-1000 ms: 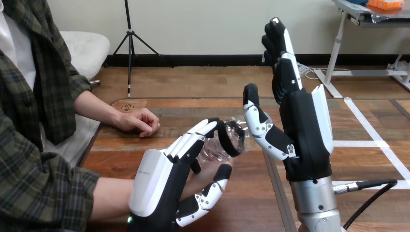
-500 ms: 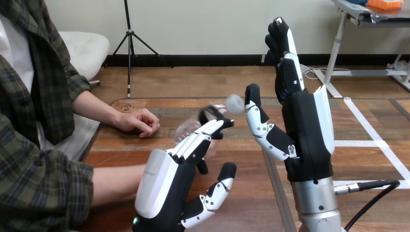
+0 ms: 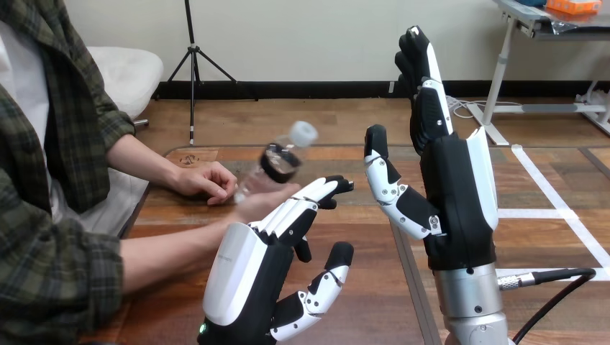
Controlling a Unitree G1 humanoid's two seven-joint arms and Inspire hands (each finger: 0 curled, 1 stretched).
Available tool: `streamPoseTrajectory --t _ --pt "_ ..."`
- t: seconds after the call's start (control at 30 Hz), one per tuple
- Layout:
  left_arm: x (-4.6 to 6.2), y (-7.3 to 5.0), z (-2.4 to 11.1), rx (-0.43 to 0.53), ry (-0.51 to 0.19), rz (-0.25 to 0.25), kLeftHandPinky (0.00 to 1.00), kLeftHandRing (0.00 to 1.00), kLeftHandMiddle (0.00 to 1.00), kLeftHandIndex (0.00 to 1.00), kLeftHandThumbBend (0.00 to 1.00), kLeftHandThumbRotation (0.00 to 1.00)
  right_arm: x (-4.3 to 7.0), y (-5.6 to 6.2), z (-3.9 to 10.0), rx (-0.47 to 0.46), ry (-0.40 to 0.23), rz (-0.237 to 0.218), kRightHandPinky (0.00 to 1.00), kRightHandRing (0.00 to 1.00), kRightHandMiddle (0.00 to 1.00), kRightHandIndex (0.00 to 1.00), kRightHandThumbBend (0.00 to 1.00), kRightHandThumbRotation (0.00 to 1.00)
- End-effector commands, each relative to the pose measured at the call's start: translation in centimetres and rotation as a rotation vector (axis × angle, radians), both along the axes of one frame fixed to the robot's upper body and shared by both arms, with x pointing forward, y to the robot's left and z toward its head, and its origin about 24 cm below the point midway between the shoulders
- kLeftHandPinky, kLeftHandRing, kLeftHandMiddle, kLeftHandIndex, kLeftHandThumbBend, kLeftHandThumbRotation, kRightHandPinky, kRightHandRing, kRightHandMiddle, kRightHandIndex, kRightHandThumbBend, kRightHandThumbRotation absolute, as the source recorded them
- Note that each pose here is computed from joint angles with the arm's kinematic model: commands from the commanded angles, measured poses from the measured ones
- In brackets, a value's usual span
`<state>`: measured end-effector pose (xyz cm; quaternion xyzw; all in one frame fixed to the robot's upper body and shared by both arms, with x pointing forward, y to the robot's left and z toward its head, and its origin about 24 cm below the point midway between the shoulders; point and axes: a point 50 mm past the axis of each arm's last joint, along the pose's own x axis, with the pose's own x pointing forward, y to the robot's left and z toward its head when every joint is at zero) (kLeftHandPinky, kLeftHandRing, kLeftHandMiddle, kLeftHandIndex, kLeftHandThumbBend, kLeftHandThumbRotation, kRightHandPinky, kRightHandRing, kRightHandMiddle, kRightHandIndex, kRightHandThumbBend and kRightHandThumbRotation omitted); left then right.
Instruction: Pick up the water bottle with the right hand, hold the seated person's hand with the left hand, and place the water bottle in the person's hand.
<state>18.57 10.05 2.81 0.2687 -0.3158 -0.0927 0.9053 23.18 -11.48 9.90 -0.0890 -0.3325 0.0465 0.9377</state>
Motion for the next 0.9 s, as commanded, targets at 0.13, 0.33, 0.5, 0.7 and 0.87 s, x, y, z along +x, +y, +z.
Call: streamPoseTrajectory --t 0.13,0.33,0.5,0.7,0.87 --pt "0.24 -0.08 0.52 -0.020 -0.018 -0.007 0.30 0.74 0.86 0.82 0.14 0.68 0.04 0.05 0.81 0.033 -0.052 -0.011 1.00 1.00 1.00 1.00 0.00 0.00" --pt "0.13 -0.05 0.51 -0.023 -0.023 -0.003 0.30 0.74 0.86 0.82 0.13 0.67 -0.04 0.07 0.74 0.027 -0.054 -0.015 1.00 1.00 1.00 1.00 0.00 0.00" --pt "-0.02 -0.10 0.56 -0.044 -0.029 0.001 0.29 0.74 0.85 0.82 0.13 0.66 -0.13 0.12 0.77 0.034 -0.054 -0.013 1.00 1.00 1.00 1.00 0.00 0.00" --pt "-0.29 -0.31 0.57 -0.080 -0.038 0.000 0.28 0.74 0.85 0.81 0.11 0.66 -0.31 0.14 0.68 0.044 -0.047 -0.015 1.00 1.00 1.00 1.00 0.00 0.00" --pt "-0.58 -0.62 0.59 -0.122 -0.036 -0.005 0.25 0.74 0.84 0.80 0.08 0.65 -0.46 0.15 0.42 0.054 -0.032 -0.018 1.00 1.00 1.00 1.00 0.00 0.00"
